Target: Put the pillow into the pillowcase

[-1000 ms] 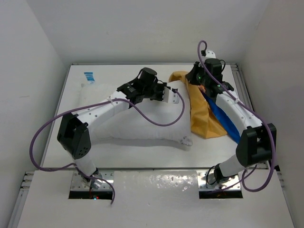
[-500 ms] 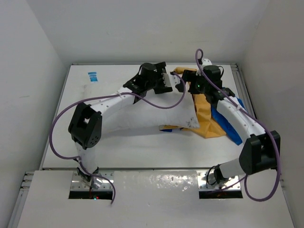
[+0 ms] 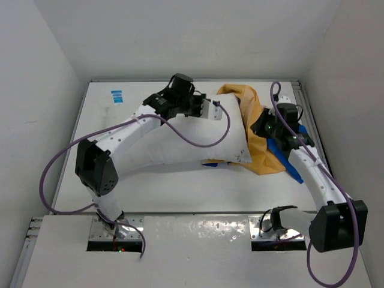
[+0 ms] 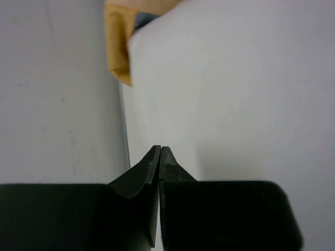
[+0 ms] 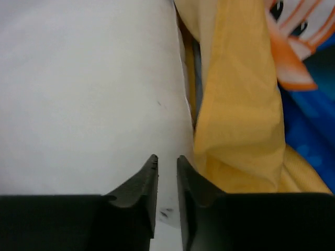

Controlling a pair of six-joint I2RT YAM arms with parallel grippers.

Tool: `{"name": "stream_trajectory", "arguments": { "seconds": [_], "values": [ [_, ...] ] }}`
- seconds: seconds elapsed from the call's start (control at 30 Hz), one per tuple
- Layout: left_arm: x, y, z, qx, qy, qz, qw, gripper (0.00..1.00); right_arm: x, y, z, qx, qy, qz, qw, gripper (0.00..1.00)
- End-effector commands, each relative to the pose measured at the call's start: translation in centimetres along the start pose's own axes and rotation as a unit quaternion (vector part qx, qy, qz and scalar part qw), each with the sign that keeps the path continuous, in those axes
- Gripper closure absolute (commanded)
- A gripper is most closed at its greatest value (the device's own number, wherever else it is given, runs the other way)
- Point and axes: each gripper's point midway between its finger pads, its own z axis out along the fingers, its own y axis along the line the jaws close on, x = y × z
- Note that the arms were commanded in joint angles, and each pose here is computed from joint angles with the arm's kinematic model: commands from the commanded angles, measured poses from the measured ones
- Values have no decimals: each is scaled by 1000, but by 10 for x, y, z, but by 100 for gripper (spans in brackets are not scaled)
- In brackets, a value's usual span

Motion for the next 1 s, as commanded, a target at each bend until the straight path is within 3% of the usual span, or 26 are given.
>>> {"name": "stream_trajectory", "arguments": {
  "seconds": [0.0,0.03,0.07,0.13,0.2,0.3,0.43,0.57,0.67,0.73,0.8,0.83,0.87,0.9,0.97],
  "values": [
    [-16,-100,-26,191,-34,71,978,100,39,-16,8,25,36,37,998,75],
    [-18,-97,-30,171,-29,75,982,78,43,-19,10,26,36,41,998,67],
    [-7,-124,-25,190,-19,68,979,56,52,-23,15,28,34,46,998,60],
    [-17,-122,-16,151,-26,93,984,21,57,-29,19,37,31,48,998,61],
    [-15,-130,-12,137,-17,95,986,1,65,-34,28,41,35,49,997,63],
    [-13,-113,3,92,-7,69,993,0,74,-34,38,33,51,41,997,61],
    [5,-111,19,59,23,68,996,0,91,-50,50,63,61,47,995,60],
    [17,-133,30,77,26,66,995,0,98,-57,65,67,58,54,995,58],
    [20,-140,35,79,20,53,995,2,106,-61,74,73,67,61,993,64],
    [20,-143,38,83,17,47,995,22,107,-68,75,87,63,64,992,70],
    [21,-144,38,81,18,39,996,49,104,-71,75,95,49,65,992,74],
    [22,-145,38,83,20,39,996,79,103,-73,75,99,45,65,992,75],
    [25,-146,37,84,23,36,996,95,99,-73,74,97,36,62,993,82],
    [26,-144,36,79,25,33,996,100,97,-75,74,103,30,58,992,89],
    [29,-142,34,76,29,28,996,100,96,-80,70,114,25,55,992,100]
  ]
}}
